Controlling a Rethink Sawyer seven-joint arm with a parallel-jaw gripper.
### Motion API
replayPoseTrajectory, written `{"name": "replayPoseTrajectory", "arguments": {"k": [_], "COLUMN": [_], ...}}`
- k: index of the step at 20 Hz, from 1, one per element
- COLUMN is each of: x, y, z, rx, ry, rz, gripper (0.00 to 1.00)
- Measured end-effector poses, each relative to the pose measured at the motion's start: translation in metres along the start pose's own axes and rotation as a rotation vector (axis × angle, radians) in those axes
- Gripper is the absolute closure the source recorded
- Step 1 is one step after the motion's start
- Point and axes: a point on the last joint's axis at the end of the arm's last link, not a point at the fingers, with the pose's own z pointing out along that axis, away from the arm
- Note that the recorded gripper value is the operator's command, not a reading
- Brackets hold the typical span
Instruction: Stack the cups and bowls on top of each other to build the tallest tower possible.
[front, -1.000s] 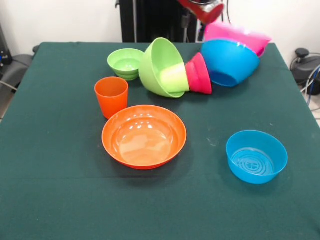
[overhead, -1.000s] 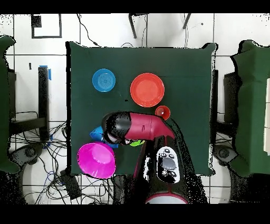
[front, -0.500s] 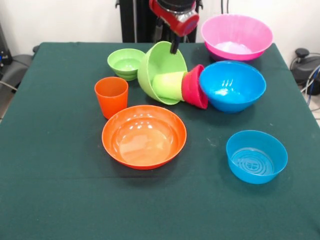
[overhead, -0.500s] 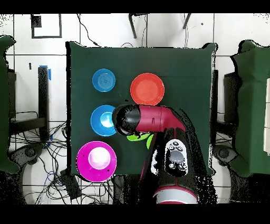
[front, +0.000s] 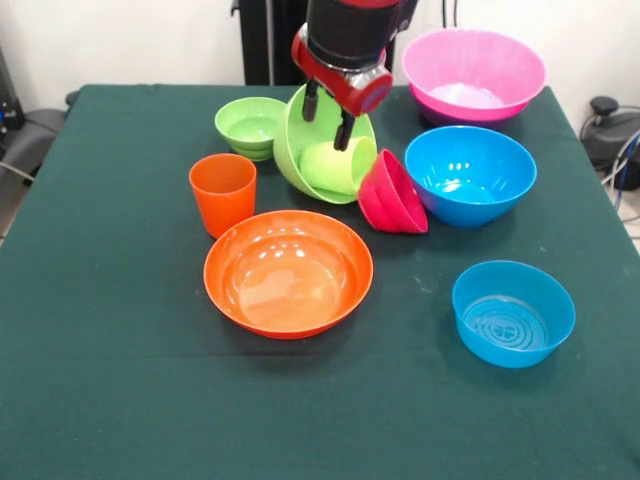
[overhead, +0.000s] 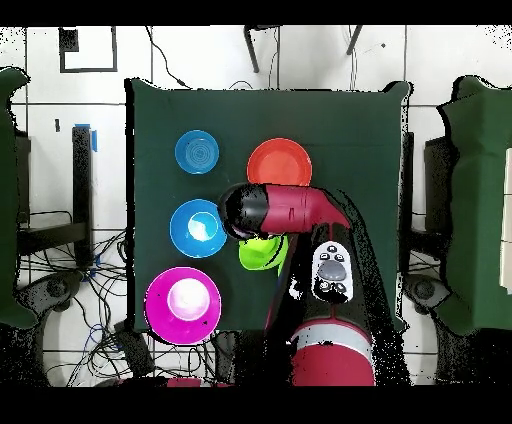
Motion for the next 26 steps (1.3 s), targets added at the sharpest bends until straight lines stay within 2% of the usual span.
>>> {"name": "replayPoseTrajectory", "arguments": {"k": [6, 11, 18, 23, 26], "x": [-0.007, -0.012, -0.037, -0.061, -0.068], "y": [0.007, 0.008, -0.002, -0.012, -0.013], "z": [0.010, 0.008, 0.000, -0.015, -0.019], "rx": [0.000, -0.017, -0.036, -0.049, -0.055], "ry": [0.001, 0.014, 0.026, 0.042, 0.045], "rz": [0.000, 0.019, 0.072, 0.123, 0.137], "gripper": [0.00, 0.00, 0.00, 0.00, 0.00]}}
